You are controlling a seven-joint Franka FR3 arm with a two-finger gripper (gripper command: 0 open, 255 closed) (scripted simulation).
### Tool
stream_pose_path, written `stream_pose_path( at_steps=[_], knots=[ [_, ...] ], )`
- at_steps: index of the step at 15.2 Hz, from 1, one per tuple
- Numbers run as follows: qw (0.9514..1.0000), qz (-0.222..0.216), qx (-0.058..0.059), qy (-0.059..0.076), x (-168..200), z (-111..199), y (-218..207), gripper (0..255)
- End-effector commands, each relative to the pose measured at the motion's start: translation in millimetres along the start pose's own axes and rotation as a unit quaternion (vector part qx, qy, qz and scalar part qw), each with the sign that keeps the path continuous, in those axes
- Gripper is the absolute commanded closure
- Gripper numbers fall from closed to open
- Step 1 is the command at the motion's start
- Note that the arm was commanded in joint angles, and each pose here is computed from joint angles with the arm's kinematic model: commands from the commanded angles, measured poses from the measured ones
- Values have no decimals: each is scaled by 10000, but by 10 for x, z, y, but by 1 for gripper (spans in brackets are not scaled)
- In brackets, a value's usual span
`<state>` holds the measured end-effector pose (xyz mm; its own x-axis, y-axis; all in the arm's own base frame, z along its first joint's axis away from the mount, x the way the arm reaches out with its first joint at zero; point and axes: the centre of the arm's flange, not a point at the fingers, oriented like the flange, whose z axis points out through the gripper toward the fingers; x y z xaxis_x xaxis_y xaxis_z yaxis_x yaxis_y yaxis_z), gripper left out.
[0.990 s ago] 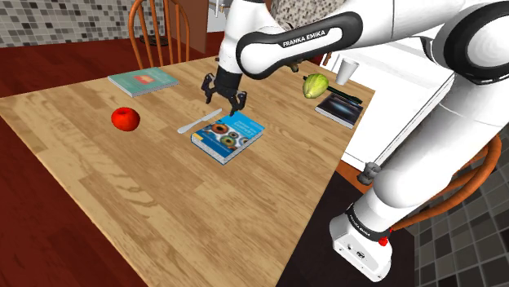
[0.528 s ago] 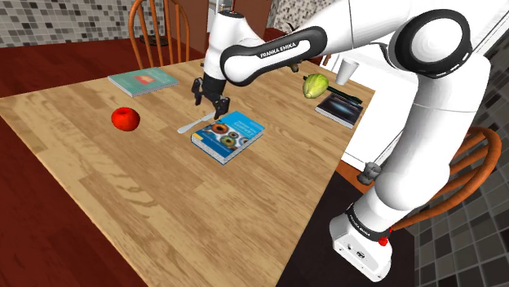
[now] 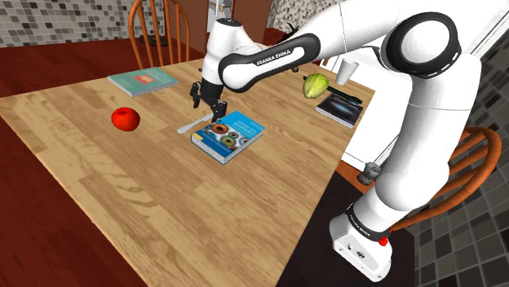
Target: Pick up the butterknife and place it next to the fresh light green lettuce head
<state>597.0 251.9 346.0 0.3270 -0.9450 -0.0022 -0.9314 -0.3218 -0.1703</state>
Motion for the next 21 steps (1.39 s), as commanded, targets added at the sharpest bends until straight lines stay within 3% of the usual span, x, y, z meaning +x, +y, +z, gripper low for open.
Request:
stream_pose_path(
  at_steps=[1,5,6,14,21],
  knots=[
    [10000,0,-80,-1,-5,80,31,0],
    [10000,1,-80,-1,-5,80,31,0],
    [10000,1,-80,-1,0,86,45,255],
    [10000,-1,-80,-1,-12,121,48,255],
    [10000,1,-80,-1,-6,-232,-23,255]
  ],
)
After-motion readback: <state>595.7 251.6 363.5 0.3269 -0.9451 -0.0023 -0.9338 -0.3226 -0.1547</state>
